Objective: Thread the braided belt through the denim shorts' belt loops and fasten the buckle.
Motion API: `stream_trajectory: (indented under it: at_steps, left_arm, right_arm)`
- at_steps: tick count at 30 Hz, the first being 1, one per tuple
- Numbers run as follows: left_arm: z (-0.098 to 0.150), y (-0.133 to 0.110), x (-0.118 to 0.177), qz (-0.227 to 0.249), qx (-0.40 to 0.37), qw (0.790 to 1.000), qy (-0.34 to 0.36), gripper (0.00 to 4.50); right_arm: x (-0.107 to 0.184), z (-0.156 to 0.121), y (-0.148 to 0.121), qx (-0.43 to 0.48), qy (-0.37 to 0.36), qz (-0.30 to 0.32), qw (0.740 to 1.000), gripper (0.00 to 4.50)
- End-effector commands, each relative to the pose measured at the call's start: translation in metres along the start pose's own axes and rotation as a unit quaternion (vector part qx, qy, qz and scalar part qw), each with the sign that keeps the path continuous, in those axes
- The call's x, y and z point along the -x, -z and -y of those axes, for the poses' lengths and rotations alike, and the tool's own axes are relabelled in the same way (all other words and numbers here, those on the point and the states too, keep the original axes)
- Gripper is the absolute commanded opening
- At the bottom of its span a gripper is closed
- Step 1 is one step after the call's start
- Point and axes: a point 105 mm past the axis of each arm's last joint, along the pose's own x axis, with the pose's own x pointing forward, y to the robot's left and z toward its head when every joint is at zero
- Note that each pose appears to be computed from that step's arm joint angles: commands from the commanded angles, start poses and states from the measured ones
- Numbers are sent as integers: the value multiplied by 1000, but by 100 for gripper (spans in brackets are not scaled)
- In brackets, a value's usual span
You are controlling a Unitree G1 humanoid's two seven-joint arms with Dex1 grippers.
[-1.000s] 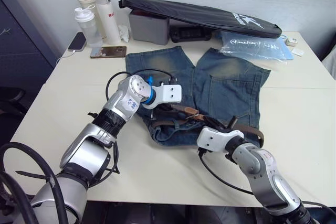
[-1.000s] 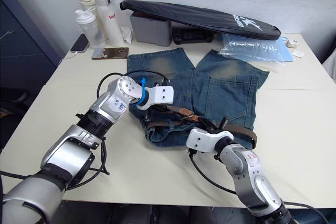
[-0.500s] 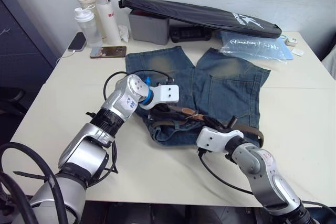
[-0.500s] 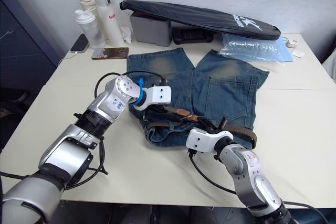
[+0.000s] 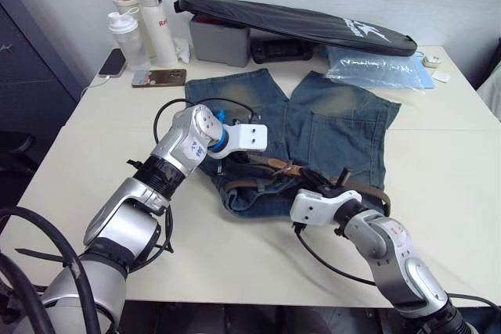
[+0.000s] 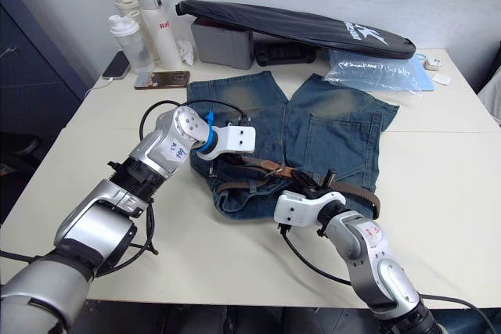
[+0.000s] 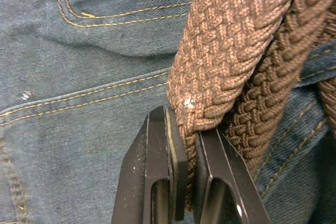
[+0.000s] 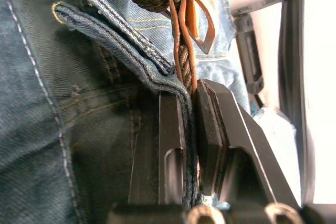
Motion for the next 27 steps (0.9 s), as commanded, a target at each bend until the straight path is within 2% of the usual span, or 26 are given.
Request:
stream_trajectory:
  at_steps: [1, 15, 27]
  left_arm:
    - [-10, -3, 10, -16, -10, 1000, -16, 0]
    - [1, -42, 19, 8, -52, 999, 2, 0]
    - [27, -62, 14, 31, -29, 998, 49, 0]
  right_arm:
    - [1, 14, -1, 31, 26, 1, 999, 5]
    - [0, 7, 1, 32, 11, 2, 999, 5]
    - [-1, 4, 1, 11, 6, 2, 1000, 5]
